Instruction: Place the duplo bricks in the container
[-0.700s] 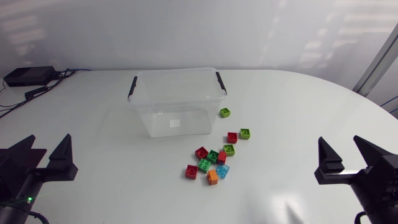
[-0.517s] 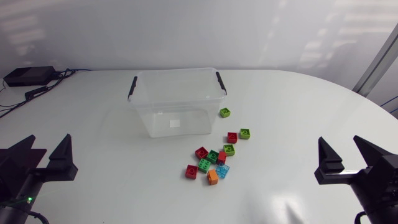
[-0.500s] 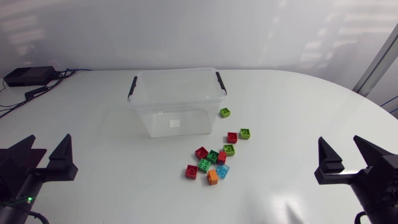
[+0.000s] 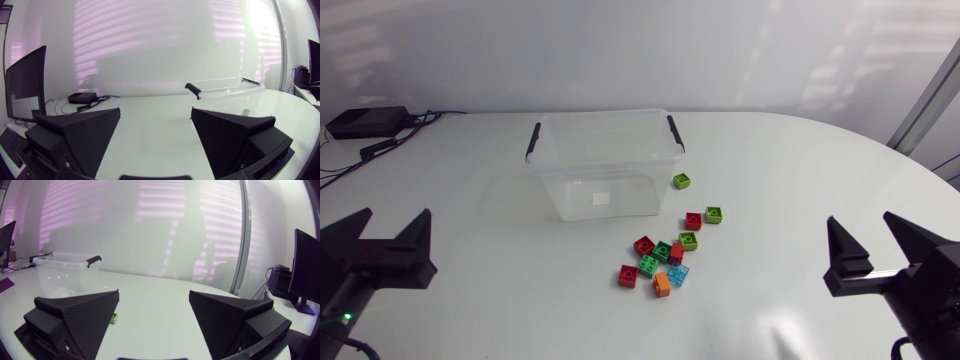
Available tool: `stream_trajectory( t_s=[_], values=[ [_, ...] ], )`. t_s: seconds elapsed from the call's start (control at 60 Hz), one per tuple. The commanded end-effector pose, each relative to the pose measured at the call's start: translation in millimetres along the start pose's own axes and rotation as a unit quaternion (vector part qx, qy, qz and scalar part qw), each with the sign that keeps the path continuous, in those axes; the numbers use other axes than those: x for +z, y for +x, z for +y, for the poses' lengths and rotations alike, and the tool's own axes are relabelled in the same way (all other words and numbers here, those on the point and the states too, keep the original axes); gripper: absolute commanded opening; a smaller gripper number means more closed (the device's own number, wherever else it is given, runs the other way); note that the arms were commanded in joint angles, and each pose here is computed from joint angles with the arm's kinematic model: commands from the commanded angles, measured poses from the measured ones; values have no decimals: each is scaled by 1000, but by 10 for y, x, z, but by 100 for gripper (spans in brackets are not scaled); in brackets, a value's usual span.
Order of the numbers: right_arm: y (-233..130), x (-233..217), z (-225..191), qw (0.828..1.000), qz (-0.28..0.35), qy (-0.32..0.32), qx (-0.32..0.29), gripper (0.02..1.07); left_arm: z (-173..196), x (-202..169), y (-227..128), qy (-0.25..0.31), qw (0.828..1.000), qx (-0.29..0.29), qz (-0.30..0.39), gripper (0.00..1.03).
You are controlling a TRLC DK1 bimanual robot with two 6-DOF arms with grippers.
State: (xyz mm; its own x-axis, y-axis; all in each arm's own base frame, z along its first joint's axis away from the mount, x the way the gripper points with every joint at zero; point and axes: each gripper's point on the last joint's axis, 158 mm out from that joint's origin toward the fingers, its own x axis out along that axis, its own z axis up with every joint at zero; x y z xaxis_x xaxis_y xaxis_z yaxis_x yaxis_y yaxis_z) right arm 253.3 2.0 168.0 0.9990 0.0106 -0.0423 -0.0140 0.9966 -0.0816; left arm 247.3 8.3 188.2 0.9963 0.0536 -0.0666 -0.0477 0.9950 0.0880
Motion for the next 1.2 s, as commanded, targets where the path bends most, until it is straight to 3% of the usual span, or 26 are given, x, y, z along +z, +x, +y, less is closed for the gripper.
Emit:
stream_trajectory(
  t_s=[0.0, 0.183, 0.3, 0.383, 0.417, 0.483, 0.567, 0.8, 0.967, 1.183],
  values=[
    [3, 346, 5, 1000, -17, 9, 5, 102, -34, 439, -28, -7, 1000, -14, -13, 99],
    [183, 543, -16, 1000, 21, 20, 6, 102, -205, 631, 146, -17, 998, -48, 48, 99],
    [324, 540, -44, 998, 53, 39, -1, 102, -417, 386, 391, 3, 985, -70, 158, 99],
    [427, 430, -55, 994, 93, 56, -6, 102, -647, 51, 472, 39, 957, -100, 270, 99],
    [474, 341, -61, 991, 117, 66, -9, 102, -804, -186, 508, 59, 932, -122, 337, 99],
    [547, 163, -68, 984, 159, 84, -13, 102, -989, -441, 571, 60, 907, -142, 392, 99],
    [573, -124, -108, 971, 214, 105, -17, 102, -1383, -749, 517, 67, 873, -193, 443, 97],
    [494, -664, -16, 941, 315, 126, -7, 102, -2106, -1266, 400, 125, 800, -237, 536, 96],
    [442, -879, 29, 926, 345, 153, -4, 102, -2579, -1439, 404, 152, 775, -256, 558, 96],
    [424, -992, -26, 911, 364, 195, 1, 102, -2910, -1726, 474, 160, 764, -260, 569, 96]
  ],
)
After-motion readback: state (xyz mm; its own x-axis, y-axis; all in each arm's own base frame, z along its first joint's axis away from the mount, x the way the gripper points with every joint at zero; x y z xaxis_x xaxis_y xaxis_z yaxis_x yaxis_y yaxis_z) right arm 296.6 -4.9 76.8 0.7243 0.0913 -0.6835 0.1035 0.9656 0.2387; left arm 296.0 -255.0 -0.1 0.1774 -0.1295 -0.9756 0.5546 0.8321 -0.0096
